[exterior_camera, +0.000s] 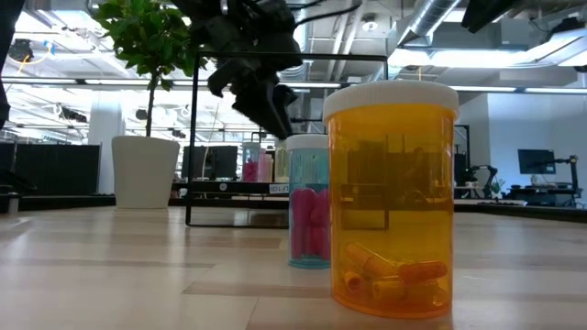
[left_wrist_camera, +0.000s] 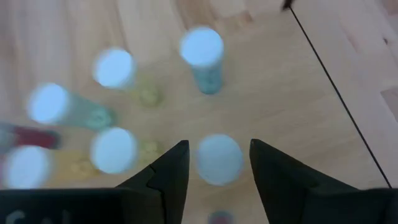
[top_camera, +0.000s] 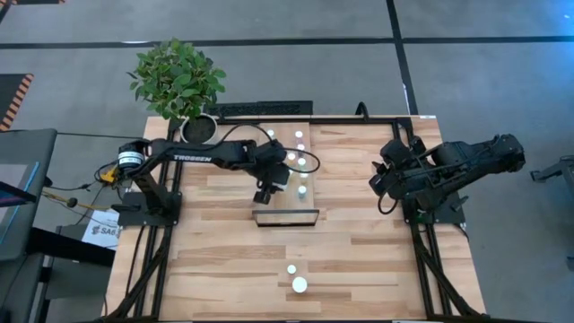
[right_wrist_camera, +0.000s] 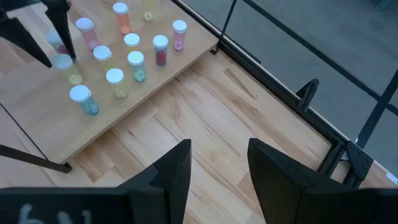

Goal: Pick and place medicine bottles onto shelf by color
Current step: Put the blue pill bottle on the shelf

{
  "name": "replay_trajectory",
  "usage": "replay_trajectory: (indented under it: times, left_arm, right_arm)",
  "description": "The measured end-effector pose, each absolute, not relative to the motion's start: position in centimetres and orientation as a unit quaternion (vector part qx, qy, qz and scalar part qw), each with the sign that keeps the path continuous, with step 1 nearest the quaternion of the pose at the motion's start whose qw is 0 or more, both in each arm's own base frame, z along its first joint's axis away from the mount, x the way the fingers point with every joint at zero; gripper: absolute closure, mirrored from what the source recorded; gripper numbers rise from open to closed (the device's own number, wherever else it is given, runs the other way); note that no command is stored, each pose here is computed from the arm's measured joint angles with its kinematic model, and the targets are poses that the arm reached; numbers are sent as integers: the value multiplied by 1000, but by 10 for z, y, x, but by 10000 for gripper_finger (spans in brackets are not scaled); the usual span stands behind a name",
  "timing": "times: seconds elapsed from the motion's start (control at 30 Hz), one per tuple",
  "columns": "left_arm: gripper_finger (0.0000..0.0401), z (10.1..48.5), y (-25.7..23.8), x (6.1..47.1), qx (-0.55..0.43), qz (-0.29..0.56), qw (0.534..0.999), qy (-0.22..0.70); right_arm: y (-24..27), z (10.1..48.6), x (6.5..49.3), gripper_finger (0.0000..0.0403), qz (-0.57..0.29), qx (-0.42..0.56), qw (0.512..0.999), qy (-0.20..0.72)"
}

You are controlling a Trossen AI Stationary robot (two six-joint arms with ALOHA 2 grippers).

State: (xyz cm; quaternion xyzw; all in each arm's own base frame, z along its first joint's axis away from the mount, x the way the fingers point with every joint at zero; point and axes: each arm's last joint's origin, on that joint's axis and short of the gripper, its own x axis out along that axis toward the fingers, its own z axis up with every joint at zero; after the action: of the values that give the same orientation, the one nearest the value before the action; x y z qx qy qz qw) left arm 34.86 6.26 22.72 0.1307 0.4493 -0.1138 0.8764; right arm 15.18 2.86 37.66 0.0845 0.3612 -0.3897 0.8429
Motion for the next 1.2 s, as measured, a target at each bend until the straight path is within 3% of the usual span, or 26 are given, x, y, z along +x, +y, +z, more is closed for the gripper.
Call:
replay_trajectory:
  times: [0.27, 0.47, 0.7, 0.93, 1.2]
  left_arm:
    - [243, 257, 67, 352, 182, -75, 862, 467]
    - [243, 287, 66, 352, 165, -62, 858, 482]
    - [243, 341, 52, 358, 146, -14, 888, 436]
    - [243, 386, 5, 363, 40, -8, 931, 362]
    - [243, 370, -77, 371, -72, -43, 921, 381]
  right_arm:
    - [29, 377, 152, 223, -390, 84, 843, 361]
    - [29, 377, 152, 223, -390, 85, 843, 361]
    - [29, 377, 152, 223, -390, 85, 843, 361]
    - [29, 377, 152, 223, -390, 85, 843, 361]
    - [29, 377, 152, 223, -389, 85, 843, 361]
